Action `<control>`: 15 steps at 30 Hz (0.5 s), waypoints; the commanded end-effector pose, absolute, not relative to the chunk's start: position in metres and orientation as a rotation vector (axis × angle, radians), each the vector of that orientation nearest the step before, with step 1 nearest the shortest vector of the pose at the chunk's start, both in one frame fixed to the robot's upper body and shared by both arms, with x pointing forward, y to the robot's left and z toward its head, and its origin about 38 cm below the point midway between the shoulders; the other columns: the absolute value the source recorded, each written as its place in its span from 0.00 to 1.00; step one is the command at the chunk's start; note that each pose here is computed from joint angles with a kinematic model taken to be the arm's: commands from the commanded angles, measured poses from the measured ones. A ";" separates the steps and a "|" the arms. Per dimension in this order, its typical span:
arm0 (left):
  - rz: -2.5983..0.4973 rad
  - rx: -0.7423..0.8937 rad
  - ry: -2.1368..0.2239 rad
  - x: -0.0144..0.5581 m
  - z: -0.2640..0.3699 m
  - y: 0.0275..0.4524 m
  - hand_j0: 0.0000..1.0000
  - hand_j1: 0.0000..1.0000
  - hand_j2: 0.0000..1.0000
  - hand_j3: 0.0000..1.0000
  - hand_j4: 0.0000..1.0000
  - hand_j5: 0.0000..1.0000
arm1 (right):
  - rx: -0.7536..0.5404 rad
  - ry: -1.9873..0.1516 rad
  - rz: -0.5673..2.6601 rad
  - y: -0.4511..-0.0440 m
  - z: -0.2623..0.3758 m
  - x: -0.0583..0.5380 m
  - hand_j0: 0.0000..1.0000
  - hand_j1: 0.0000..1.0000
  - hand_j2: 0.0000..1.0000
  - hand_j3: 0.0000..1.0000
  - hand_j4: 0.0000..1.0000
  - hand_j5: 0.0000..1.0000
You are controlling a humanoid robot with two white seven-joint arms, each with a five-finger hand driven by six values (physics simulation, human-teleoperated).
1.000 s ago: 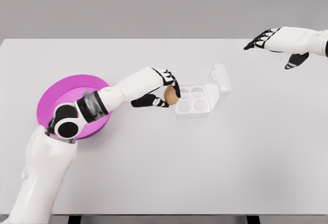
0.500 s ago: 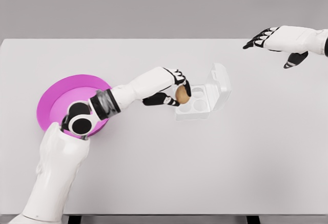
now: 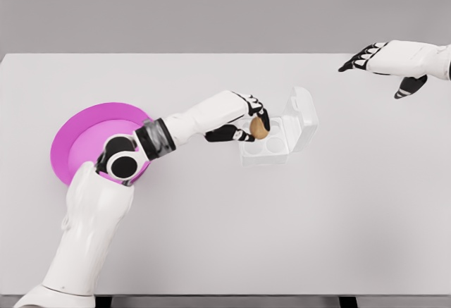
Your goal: Pack egg into the box and close the box lid
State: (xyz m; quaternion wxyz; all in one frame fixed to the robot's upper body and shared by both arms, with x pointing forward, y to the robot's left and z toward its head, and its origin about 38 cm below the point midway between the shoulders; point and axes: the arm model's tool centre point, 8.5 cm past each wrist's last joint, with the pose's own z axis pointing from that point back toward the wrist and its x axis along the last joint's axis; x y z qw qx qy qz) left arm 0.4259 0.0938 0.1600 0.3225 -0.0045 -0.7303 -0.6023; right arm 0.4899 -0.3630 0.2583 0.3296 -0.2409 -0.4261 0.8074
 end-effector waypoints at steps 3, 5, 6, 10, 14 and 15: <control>-1.574 -0.033 -1.908 0.429 0.157 0.089 0.47 0.47 0.47 0.47 0.47 0.47 | -0.653 -1.076 2.091 -0.382 0.262 0.486 1.00 1.00 1.00 1.00 1.00 1.00; -1.574 -0.035 -1.903 0.431 0.156 0.089 0.52 0.52 0.52 0.52 0.52 0.52 | -0.661 -1.063 2.092 -0.387 0.264 0.485 1.00 1.00 1.00 1.00 1.00 1.00; -1.573 -0.038 -1.895 0.432 0.154 0.090 0.55 0.55 0.55 0.55 0.55 0.55 | -0.661 -1.059 2.093 -0.387 0.263 0.485 1.00 1.00 1.00 1.00 1.00 1.00; -1.571 -0.037 -1.894 0.434 0.155 0.090 0.63 0.63 0.63 0.63 0.63 0.63 | -0.671 -1.003 2.089 -0.407 0.261 0.475 1.00 1.00 1.00 1.00 1.00 1.00; -1.566 -0.032 -1.897 0.435 0.157 0.092 0.75 0.75 0.75 0.75 0.75 0.75 | -0.621 -1.021 2.145 -0.389 0.245 0.464 1.00 1.00 1.00 1.00 1.00 1.00; -1.566 -0.032 -1.896 0.435 0.156 0.092 0.75 0.75 0.75 0.75 0.75 0.75 | -0.628 -1.011 2.148 -0.392 0.247 0.462 1.00 1.00 1.00 1.00 1.00 1.00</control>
